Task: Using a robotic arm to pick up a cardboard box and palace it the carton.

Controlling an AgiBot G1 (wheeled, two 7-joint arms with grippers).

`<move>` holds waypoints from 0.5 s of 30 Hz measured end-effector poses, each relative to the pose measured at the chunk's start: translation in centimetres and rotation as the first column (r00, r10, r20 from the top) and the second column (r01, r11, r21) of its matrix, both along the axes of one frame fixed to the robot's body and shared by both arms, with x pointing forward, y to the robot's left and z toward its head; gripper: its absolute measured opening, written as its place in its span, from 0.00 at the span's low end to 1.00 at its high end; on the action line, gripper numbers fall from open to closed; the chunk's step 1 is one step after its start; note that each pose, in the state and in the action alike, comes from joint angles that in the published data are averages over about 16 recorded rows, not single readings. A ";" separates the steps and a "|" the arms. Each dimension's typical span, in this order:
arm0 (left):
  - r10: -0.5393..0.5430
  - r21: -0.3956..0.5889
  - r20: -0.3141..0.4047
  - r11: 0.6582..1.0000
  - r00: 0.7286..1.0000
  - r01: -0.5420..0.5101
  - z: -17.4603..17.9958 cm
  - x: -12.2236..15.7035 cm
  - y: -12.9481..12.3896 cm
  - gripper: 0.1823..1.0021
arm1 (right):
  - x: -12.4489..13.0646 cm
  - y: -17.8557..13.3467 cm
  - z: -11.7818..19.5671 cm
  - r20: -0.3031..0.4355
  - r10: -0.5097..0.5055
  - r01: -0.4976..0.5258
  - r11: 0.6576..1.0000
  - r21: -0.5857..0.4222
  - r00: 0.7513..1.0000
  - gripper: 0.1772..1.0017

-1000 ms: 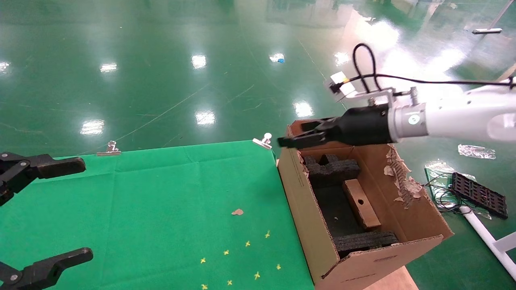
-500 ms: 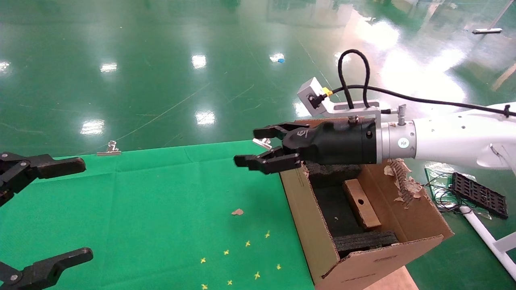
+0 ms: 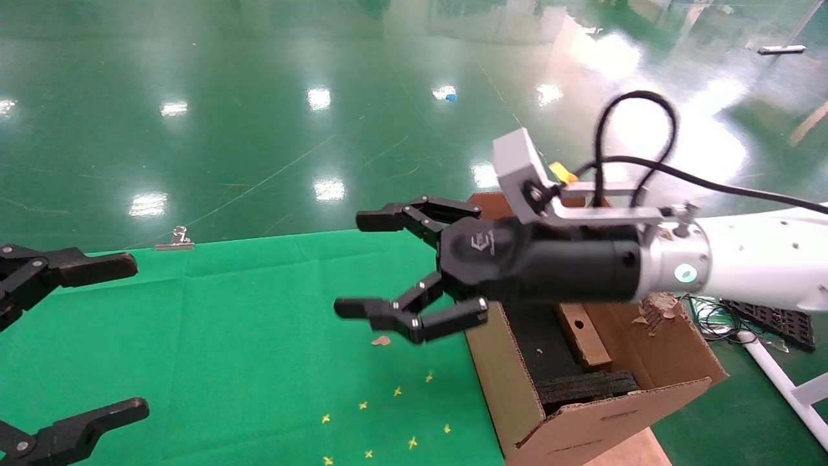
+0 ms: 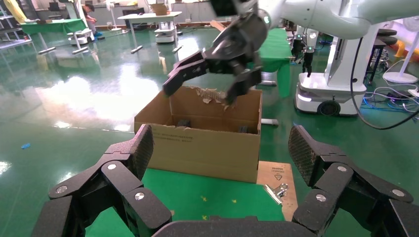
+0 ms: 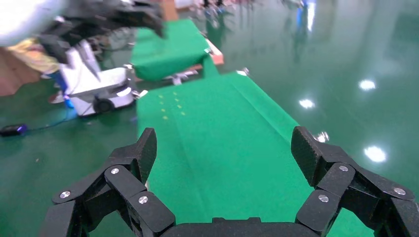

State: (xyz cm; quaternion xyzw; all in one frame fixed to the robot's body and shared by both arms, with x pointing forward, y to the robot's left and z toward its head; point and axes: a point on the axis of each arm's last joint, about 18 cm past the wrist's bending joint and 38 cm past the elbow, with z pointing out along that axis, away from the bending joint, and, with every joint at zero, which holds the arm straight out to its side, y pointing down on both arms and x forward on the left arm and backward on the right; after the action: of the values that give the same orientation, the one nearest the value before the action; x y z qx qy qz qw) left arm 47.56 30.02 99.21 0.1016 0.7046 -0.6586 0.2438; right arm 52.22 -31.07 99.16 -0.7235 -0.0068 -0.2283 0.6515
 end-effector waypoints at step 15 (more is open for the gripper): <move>0.000 0.000 0.000 1.000 1.000 0.000 0.0 0.0 0.0 1.00 | -5.3 0.9 0.1 0.168 0.134 -0.132 0.991 -0.020 0.977 1.00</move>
State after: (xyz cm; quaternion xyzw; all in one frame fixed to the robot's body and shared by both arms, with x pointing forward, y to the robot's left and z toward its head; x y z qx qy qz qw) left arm 47.56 30.03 99.21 0.1014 0.7045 -0.6587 0.2439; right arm 46.96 -30.14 99.22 -0.7023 -0.1114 -0.2447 0.6592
